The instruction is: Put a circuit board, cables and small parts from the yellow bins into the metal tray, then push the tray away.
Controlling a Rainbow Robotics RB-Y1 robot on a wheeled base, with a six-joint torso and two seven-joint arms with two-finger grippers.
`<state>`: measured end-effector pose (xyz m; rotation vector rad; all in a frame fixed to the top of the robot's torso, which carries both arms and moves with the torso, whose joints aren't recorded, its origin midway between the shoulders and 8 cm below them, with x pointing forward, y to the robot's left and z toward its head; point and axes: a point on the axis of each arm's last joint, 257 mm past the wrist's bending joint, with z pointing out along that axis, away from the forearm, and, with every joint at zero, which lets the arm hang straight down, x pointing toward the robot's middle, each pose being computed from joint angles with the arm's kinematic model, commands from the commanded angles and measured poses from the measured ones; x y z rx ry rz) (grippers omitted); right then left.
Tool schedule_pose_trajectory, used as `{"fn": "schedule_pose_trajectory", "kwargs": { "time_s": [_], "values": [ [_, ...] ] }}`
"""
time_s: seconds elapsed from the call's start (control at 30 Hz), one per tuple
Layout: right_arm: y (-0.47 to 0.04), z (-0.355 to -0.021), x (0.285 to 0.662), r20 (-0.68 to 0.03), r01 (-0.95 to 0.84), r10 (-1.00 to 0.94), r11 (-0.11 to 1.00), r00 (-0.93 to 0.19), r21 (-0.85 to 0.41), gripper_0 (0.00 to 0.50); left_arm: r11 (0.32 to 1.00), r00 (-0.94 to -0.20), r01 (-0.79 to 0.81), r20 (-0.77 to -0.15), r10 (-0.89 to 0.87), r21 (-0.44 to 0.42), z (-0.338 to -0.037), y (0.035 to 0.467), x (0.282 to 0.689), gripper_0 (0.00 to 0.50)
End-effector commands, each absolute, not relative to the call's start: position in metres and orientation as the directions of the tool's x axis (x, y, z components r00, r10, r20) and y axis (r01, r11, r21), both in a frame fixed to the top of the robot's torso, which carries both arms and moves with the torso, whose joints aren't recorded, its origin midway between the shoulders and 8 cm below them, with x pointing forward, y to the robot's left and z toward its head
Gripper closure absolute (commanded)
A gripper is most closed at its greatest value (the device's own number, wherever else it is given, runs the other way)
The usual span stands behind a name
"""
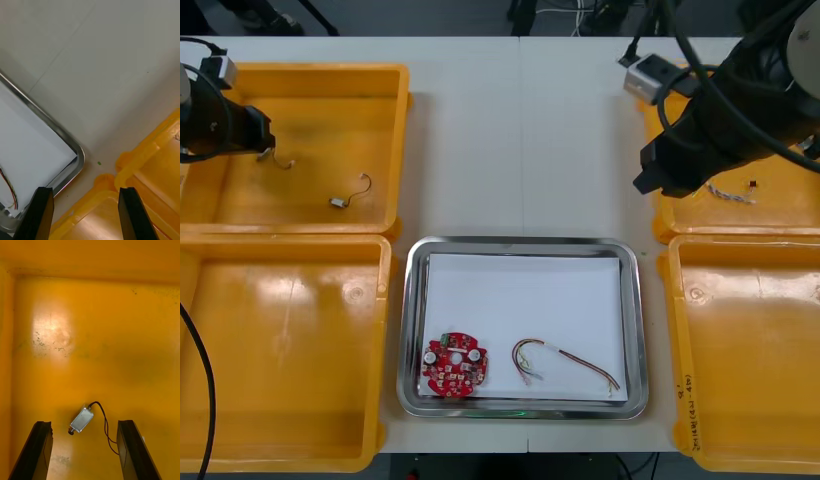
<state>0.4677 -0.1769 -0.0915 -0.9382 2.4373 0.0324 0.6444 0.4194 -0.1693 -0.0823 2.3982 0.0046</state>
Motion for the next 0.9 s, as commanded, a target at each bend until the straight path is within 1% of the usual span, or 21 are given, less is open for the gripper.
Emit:
{"fn": "schedule_pose_trajectory", "kwargs": {
  "time_s": [0.03, 0.23, 0.43, 0.6, 0.73, 0.9],
  "values": [
    [-0.219, -0.042, 0.497, -0.571, -0.466, -0.472, 0.868, -0.672, -0.169, 0.000, 0.998, -0.692, -0.015, -0.721, 0.034, 0.060, -0.132, 0.427, 0.660, 0.000],
    [-0.266, -0.034, 0.514, -0.595, -0.311, -0.332, 0.940, -0.732, -0.142, 0.000, 0.996, -0.699, -0.010, -0.713, 0.055, 0.087, -0.141, 0.431, 0.660, 0.000],
    [-0.310, -0.032, 0.524, -0.594, -0.178, -0.230, 0.973, -0.771, -0.147, 0.000, 0.995, -0.692, -0.011, -0.719, 0.062, 0.096, -0.150, 0.432, 0.663, 0.000],
    [-0.332, -0.030, 0.526, -0.600, -0.111, -0.162, 0.986, -0.784, -0.122, 0.000, 0.996, -0.694, -0.007, -0.717, 0.062, 0.094, -0.157, 0.432, 0.664, 0.000],
    [-0.351, -0.030, 0.526, -0.600, -0.055, -0.086, 0.996, -0.795, -0.069, 0.000, 0.997, -0.681, -0.007, -0.730, 0.055, 0.082, -0.161, 0.429, 0.667, 0.000],
    [-0.369, -0.027, 0.525, -0.601, -0.013, -0.045, 0.998, -0.798, -0.057, 0.000, 0.997, -0.681, -0.003, -0.730, 0.057, 0.080, -0.162, 0.428, 0.668, 0.000]
  ]
}}
